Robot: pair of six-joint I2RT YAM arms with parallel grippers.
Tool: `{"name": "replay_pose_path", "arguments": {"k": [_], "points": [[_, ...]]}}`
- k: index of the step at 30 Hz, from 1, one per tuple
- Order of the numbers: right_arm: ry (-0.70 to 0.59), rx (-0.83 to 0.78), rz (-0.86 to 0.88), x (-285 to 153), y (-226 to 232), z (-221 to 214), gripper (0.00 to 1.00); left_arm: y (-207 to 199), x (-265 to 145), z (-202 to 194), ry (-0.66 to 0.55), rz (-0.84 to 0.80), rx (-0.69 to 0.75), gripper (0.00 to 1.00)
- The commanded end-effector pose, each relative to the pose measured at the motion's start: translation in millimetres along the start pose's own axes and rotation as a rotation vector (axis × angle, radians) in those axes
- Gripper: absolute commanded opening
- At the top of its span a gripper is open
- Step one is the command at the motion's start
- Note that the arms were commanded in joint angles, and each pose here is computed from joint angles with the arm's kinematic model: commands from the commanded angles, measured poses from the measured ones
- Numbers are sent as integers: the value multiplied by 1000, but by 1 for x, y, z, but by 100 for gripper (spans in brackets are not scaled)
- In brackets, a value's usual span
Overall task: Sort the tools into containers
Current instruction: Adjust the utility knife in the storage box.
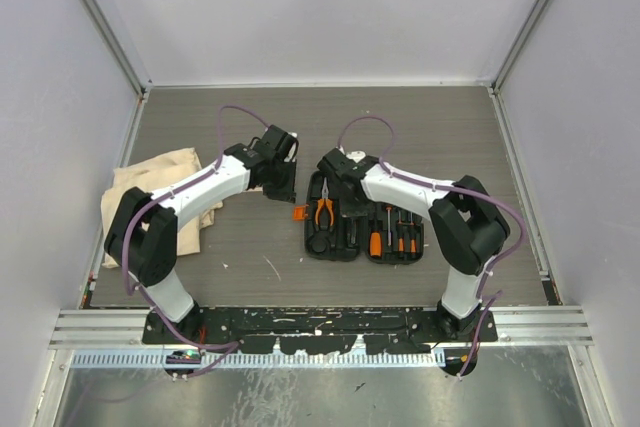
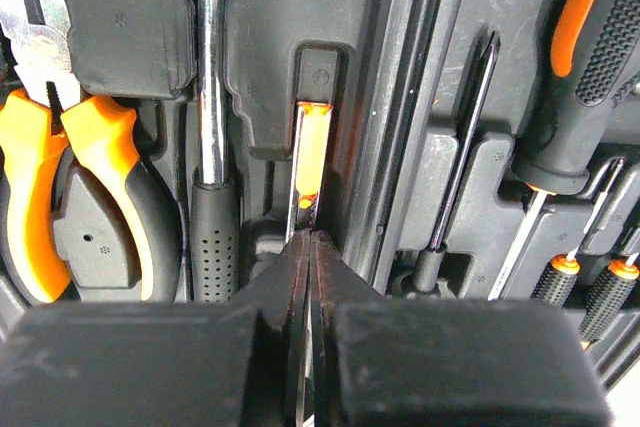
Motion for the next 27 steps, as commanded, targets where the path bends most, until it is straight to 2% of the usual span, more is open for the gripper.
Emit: {"name": "replay_pose_path", "arguments": {"k": [1, 11, 27], "points": [[175, -78, -136, 56, -16, -51, 3, -4, -5, 14, -34, -27, -2, 12], [223, -117, -154, 73, -13, -66, 4, -4, -3, 13, -30, -28, -2, 11], [380, -66, -45, 99, -18, -116, 4, -4, -2, 11, -22, -29, -5, 10]]}}
Point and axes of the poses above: each gripper's point midway between its finger pads, its own x axis out along the fingers, its own y axis along the line the jaws close on, z = x × y, the point moved 6 cm from there along -x, back along the fingers, and after that the axes turned 10 degrees about x, right-handed, at the moved point
